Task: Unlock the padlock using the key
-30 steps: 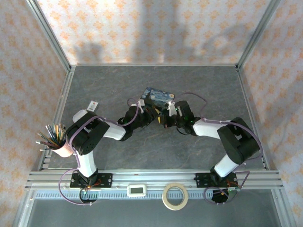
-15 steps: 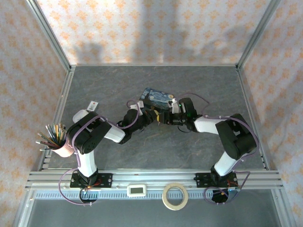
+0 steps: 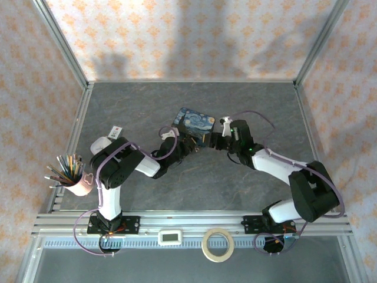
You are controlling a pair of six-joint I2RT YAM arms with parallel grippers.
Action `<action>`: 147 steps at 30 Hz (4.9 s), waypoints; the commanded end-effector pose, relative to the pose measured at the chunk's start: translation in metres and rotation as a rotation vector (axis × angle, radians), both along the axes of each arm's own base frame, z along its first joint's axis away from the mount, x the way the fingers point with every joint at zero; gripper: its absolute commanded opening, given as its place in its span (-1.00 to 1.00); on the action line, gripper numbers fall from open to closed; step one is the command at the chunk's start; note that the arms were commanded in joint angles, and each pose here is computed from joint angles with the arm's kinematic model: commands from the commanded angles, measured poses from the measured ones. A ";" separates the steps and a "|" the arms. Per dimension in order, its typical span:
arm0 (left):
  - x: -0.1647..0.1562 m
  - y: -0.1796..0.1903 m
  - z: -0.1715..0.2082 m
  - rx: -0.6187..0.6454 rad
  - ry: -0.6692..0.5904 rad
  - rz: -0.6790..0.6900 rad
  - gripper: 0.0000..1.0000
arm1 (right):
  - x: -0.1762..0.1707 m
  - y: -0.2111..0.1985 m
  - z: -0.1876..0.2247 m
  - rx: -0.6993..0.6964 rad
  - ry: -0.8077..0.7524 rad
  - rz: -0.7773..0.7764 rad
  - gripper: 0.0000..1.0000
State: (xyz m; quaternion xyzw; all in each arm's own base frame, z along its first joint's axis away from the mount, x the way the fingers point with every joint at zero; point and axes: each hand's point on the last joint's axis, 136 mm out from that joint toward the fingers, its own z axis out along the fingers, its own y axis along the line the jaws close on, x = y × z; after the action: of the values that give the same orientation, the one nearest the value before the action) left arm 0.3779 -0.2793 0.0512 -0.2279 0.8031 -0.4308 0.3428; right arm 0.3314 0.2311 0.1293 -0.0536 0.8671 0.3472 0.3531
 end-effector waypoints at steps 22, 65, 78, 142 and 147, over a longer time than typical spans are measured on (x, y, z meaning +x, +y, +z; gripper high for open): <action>-0.008 0.153 0.056 0.052 -0.082 0.320 0.15 | -0.014 0.083 -0.048 -0.552 0.028 0.050 0.09; -0.013 0.130 0.065 -0.093 -0.152 0.193 0.09 | 0.031 0.087 -0.071 -0.469 -0.011 0.372 -0.95; -0.003 0.060 0.059 -0.240 -0.152 0.046 0.05 | 0.025 0.080 -0.052 -0.075 0.120 0.533 -1.00; 0.032 0.035 -0.002 -0.017 -0.015 0.095 -1.00 | 0.064 -0.005 0.013 -0.081 0.045 -0.079 0.50; 0.033 0.035 -0.001 -0.026 -0.020 0.101 -1.00 | 0.102 -0.016 0.008 -0.073 0.026 -0.227 0.62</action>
State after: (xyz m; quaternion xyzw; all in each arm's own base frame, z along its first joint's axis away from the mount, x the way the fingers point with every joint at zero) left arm 0.4132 -0.2523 0.0620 -0.2661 0.7738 -0.4444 0.3646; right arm 0.4012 0.2268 0.1360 -0.0302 0.8899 0.3040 0.3386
